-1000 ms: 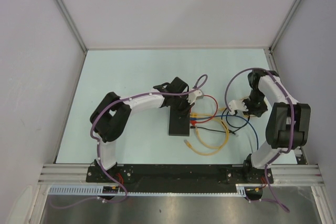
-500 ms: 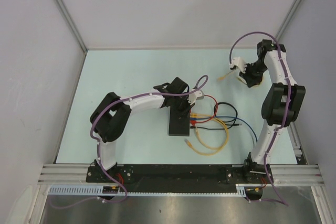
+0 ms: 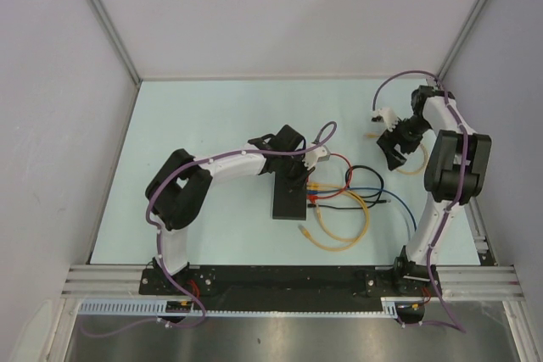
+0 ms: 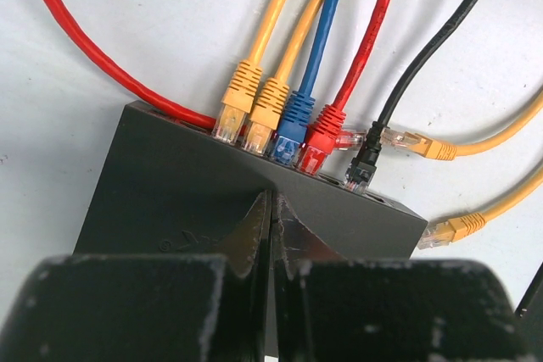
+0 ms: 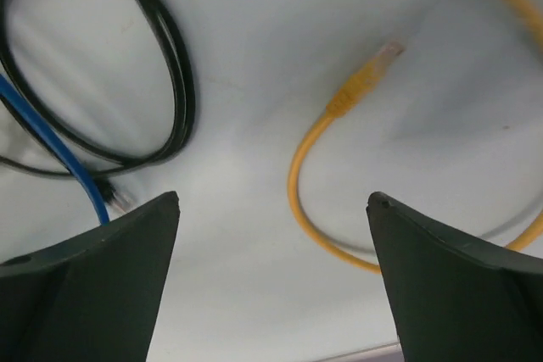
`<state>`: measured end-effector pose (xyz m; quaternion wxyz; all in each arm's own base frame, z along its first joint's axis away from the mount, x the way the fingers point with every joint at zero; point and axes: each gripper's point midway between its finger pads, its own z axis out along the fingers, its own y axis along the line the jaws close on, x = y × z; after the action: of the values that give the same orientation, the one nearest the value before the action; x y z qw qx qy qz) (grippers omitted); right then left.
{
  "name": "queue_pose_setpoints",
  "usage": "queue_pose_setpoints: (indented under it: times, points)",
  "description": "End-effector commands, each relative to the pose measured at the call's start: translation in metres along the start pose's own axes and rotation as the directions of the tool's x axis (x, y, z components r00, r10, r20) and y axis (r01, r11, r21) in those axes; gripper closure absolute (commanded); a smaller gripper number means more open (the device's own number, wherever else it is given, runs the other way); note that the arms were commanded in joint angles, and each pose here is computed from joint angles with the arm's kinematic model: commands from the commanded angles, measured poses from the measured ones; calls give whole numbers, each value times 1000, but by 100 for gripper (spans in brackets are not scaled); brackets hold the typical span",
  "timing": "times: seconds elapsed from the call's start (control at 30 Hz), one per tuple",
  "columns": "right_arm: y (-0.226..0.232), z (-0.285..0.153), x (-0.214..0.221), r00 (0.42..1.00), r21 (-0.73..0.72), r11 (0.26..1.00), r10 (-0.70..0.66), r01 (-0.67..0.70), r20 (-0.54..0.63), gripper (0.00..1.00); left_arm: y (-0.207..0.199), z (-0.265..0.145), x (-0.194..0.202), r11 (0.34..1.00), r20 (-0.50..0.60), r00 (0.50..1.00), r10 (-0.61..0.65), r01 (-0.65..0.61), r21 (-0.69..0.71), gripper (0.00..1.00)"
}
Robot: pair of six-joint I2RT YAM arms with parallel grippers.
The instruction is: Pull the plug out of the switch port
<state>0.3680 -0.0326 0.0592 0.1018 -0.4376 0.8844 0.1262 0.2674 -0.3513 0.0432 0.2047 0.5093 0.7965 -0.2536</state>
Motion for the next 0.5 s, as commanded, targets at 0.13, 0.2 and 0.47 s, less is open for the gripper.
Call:
queue_pose_setpoints:
  times: [0.13, 0.2, 0.47]
  points:
    - [0, -147, -124, 638, 205, 895, 108, -397, 762, 0, -1, -11, 22, 999, -90, 996, 23, -27, -43, 94]
    - [31, -158, -150, 568, 104, 942, 102, -320, 817, 0, -2, -23, 7, 998, -49, 998, 40, -43, -55, 92]
    - [155, -39, -165, 790, -340, 940, 221, -17, 573, 34, -3, -59, -2, 997, 27, 1000, 8, -6, -76, 89]
